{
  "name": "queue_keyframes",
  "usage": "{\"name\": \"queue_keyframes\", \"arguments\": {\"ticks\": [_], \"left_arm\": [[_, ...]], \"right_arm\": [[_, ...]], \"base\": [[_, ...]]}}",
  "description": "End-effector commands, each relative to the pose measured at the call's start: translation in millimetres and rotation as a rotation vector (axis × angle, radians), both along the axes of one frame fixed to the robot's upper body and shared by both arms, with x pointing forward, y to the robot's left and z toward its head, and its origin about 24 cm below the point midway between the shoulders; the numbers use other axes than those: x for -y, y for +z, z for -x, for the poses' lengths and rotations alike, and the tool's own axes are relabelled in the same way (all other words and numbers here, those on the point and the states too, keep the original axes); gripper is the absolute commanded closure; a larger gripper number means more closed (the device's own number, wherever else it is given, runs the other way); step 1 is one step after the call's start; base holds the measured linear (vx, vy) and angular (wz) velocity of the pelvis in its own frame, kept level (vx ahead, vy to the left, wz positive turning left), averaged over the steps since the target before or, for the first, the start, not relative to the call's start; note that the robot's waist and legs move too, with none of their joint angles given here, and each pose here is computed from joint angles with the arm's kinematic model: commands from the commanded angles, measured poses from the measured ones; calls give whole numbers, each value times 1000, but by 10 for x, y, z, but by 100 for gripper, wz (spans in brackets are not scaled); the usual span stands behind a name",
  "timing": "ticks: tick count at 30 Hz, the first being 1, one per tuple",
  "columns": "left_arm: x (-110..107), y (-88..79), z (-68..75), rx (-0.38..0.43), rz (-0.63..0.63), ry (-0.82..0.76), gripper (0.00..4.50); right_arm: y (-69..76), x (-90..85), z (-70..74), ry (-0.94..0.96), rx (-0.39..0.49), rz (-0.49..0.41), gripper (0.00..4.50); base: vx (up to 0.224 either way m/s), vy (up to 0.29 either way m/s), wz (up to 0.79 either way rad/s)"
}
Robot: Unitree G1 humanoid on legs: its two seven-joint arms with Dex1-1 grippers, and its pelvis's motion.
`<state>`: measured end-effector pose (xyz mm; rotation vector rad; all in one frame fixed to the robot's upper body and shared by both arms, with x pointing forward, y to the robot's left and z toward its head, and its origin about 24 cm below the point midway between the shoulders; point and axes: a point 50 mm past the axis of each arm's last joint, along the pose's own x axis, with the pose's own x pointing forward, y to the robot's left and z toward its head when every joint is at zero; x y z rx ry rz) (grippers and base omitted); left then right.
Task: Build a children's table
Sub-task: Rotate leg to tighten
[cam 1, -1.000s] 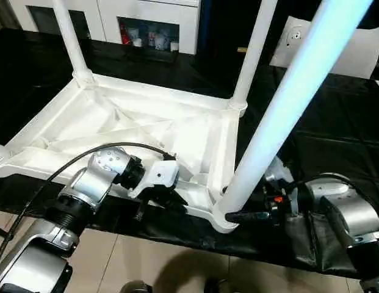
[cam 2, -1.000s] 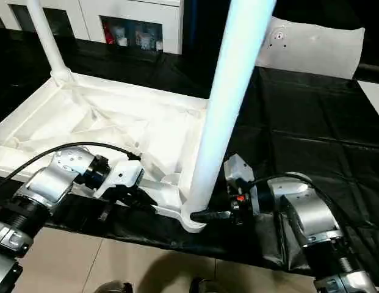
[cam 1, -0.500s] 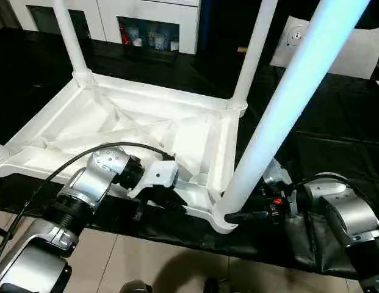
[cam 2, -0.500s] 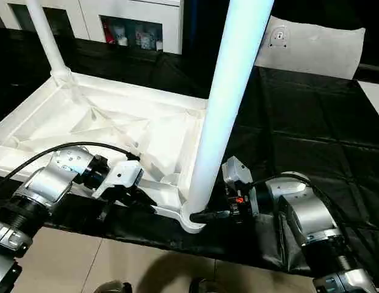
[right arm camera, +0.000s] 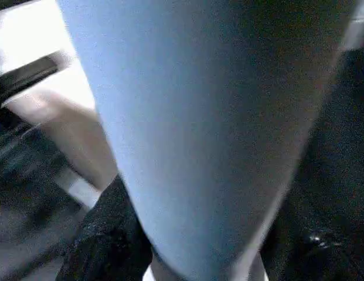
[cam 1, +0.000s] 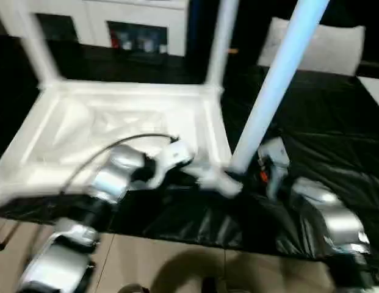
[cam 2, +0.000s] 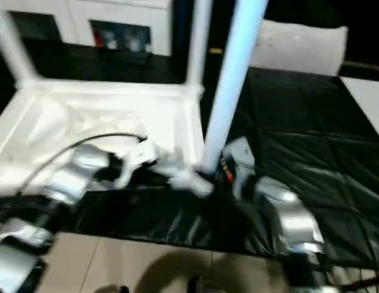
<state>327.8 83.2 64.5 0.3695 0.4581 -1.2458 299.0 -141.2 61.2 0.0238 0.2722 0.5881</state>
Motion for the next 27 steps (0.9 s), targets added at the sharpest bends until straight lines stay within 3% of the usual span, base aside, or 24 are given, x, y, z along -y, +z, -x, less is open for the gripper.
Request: {"name": "queue_keyframes", "arguments": {"ticks": [1, 6, 9, 10, 19, 21, 24, 27], "left_arm": [[336, -18, -31, -14, 78, 137, 450], [428, 70, -125, 20, 93, 275, 450], [441, 80, -123, 28, 86, 273, 450], [444, 83, -118, 32, 83, 268, 450], [157, 4, -11, 27, 28, 155, 450], [91, 4, 3, 46, 22, 116, 450], [25, -1, 47, 45, 25, 37, 450], [-76, -19, 128, 27, 29, -87, 450]], "right_arm": [[-86, -501, -1, 37, -89, -56, 248], [-41, -661, -98, -77, -97, -78, 248], [-16, -677, -103, -90, -82, -70, 183], [-7, -680, -102, -94, -76, -71, 183], [32, -270, -7, -33, 17, -72, 92], [56, -178, 27, 13, 36, -71, 92], [98, -112, 74, 104, 52, -70, 53], [120, 21, 143, 256, 68, -9, 32]], "base": [[0, 0, 0], [0, 0, 0], [0, 0, 0], [0, 0, 0], [0, 0, 0], [0, 0, 0], [0, 0, 0], [0, 0, 0]]}}
